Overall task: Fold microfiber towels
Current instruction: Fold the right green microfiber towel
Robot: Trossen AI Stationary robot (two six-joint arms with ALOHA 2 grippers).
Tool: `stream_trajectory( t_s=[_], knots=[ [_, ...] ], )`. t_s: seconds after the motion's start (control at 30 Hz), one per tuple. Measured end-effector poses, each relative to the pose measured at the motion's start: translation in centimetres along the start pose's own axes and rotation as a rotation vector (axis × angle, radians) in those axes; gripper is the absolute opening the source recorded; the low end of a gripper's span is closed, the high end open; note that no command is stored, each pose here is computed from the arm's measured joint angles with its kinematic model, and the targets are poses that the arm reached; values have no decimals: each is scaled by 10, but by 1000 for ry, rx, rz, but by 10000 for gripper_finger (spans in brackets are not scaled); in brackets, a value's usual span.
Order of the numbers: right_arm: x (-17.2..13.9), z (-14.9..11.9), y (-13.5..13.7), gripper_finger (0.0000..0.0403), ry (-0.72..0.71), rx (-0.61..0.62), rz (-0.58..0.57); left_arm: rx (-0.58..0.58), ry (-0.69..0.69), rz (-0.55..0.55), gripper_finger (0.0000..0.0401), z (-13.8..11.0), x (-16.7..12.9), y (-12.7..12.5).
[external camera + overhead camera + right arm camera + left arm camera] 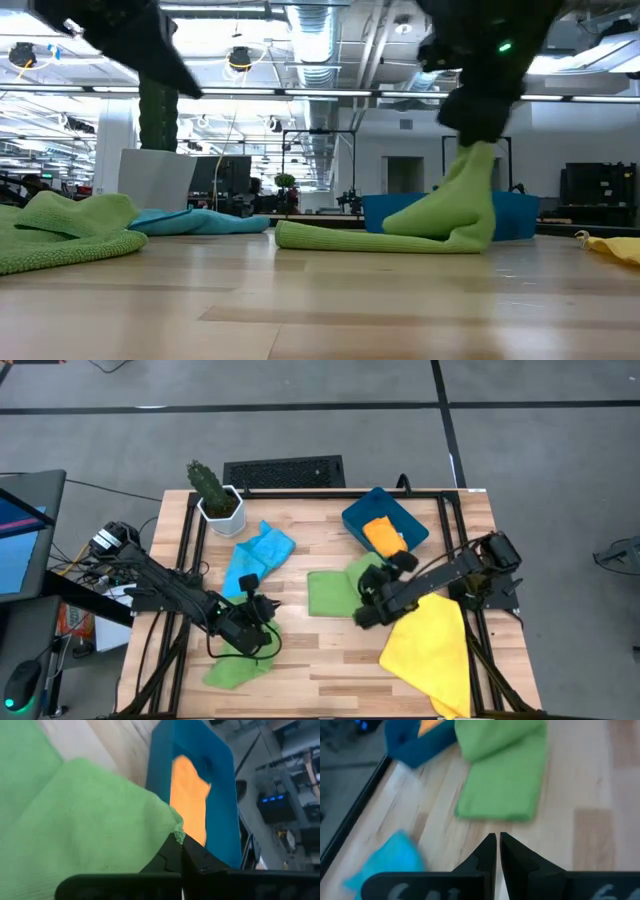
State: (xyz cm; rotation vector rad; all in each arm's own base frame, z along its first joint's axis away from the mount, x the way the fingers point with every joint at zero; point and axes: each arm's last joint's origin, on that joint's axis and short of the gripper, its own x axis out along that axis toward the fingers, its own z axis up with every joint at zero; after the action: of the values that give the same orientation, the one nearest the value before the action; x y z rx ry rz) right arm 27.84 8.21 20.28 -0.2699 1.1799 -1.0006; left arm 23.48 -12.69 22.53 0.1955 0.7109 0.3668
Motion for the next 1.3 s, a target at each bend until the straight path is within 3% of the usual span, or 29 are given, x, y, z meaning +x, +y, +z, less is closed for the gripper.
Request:
stream_trajectory(
  t_s=[0.23, 0.4, 0.5, 0.67, 0.8, 1.03, 1.3],
  knots=[
    [-17, -19, -2, 12, 13, 68, -45, 10, -185, -258, 15, -2, 33, 0],
    [-22, -25, -3, 9, 10, 77, -59, -3, -268, -263, 5, -11, 57, 19],
    [-22, -25, -3, 13, 12, 91, -59, 9, -281, -339, 2, -13, 67, 30],
    [-22, -25, -3, 11, 11, 97, -59, 13, -237, -389, 0, -18, 89, 37],
    [-22, -25, -3, 13, 11, 97, -59, 67, -193, -412, 0, -18, 116, 25],
    [-24, -26, -2, 11, 21, 91, -54, 123, -64, -338, 0, -17, 161, 11],
    [-29, -32, 0, 13, 41, 84, -33, 111, 102, -355, 0, -27, 175, 9]
  ],
)
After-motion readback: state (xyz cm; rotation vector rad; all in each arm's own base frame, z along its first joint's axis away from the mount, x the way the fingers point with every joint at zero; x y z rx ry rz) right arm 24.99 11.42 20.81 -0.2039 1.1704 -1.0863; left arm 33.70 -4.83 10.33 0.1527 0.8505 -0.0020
